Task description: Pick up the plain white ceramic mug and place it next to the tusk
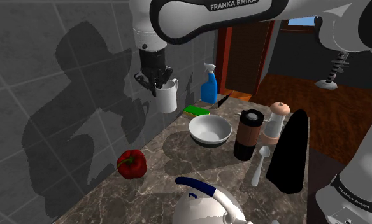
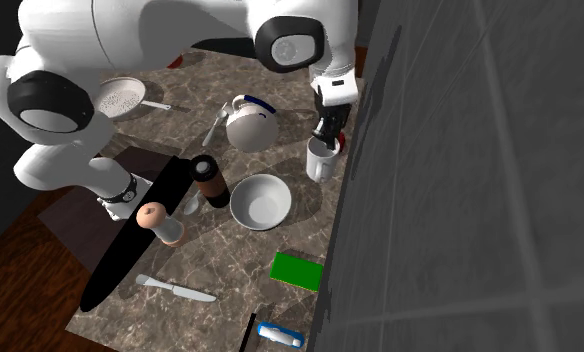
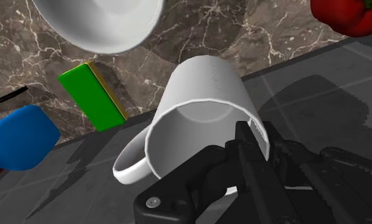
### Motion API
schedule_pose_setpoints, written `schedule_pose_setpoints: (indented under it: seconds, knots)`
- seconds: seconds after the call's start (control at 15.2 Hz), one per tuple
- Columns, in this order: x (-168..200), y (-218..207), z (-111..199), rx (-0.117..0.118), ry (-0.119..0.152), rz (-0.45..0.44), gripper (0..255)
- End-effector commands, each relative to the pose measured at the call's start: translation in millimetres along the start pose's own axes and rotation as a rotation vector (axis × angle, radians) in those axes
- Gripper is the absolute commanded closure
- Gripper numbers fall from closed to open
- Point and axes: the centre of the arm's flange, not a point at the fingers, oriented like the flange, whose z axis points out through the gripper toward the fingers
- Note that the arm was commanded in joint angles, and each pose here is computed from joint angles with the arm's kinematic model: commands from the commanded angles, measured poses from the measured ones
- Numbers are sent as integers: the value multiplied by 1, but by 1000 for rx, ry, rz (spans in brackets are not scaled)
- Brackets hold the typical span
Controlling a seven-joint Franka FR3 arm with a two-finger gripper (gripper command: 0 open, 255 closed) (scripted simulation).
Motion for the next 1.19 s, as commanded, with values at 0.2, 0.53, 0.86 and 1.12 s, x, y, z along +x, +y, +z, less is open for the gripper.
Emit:
schedule_pose_setpoints:
  seconds: [0.2, 0.53, 0.86, 1.12]
  knots:
    - [-4, 63, 1, 0, 0, 1, 255]
    - [-8, 129, 2, 0, 0, 1, 255]
    - [-12, 195, 3, 0, 0, 1, 255]
    - [-15, 247, 4, 0, 0, 1, 255]
